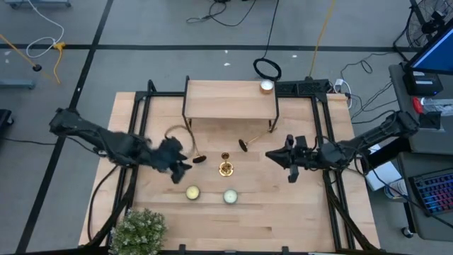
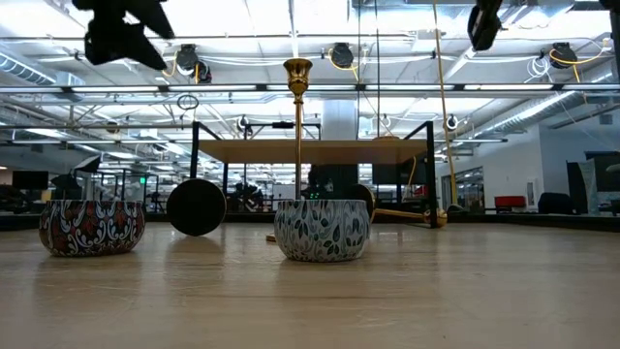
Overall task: Pick & Place candle stick holders
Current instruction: Put the middle gold candle holder on the shelf
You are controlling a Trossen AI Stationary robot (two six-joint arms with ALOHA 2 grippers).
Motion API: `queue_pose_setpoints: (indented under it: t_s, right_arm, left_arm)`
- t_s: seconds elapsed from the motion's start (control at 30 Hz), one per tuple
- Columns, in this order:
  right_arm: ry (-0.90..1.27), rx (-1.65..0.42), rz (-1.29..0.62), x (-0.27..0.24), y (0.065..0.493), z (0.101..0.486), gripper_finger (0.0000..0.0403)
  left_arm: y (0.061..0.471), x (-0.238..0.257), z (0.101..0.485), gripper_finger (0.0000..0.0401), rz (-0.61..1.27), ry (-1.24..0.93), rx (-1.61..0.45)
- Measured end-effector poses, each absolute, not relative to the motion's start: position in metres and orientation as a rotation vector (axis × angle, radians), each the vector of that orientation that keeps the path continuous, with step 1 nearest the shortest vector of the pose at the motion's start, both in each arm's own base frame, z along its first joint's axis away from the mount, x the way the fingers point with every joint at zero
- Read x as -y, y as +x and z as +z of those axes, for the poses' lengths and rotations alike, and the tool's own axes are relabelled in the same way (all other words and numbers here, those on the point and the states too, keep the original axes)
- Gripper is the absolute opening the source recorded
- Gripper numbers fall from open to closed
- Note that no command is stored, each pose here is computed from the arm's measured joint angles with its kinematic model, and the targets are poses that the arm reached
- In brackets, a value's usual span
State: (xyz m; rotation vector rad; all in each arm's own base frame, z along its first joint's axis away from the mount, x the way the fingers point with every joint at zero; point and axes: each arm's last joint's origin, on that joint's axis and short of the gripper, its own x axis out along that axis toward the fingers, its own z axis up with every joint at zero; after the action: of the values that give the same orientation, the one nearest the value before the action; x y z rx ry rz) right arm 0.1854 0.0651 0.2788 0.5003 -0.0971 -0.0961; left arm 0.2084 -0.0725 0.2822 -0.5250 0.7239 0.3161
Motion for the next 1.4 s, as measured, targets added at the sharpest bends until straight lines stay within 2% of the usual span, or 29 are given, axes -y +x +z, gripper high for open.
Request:
queue_pose_setpoints:
  t_s: [0.13, 0.27, 0.43, 0.57, 0.77, 1.1, 1.4]
  right_arm:
    - [0.466, 0.114, -0.108, -0.066, 0.183, 0.281, 0.0042]
    - [0.479, 0.110, -0.109, -0.066, 0.183, 0.281, 0.0092]
    - [0.453, 0.108, -0.116, -0.065, 0.183, 0.281, 0.0145]
    - [0.377, 0.098, -0.155, -0.061, 0.182, 0.280, 0.0170]
    - [0.364, 0.117, -0.285, -0.054, 0.183, 0.280, 0.0185]
    - [0.356, 0.104, -0.297, -0.052, 0.183, 0.279, 0.0186]
    - [0.366, 0.093, -0.299, -0.052, 0.183, 0.277, 0.0187]
  left_arm:
    - [0.241, 0.105, 0.251, 0.0218, 0.336, -0.399, -0.688]
    - [0.262, 0.129, 0.212, 0.0218, 0.450, -0.269, -0.651]
    - [0.279, 0.136, 0.170, 0.0218, 0.595, -0.212, -0.614]
    - [0.300, 0.133, 0.147, 0.0218, 0.627, -0.234, -0.553]
    - [0.324, 0.121, 0.132, 0.0218, 0.637, -0.282, -0.480]
    - [0.345, 0.093, 0.140, 0.0218, 0.554, -0.279, -0.462]
    - [0.347, 0.086, 0.140, 0.0218, 0.528, -0.296, -0.493]
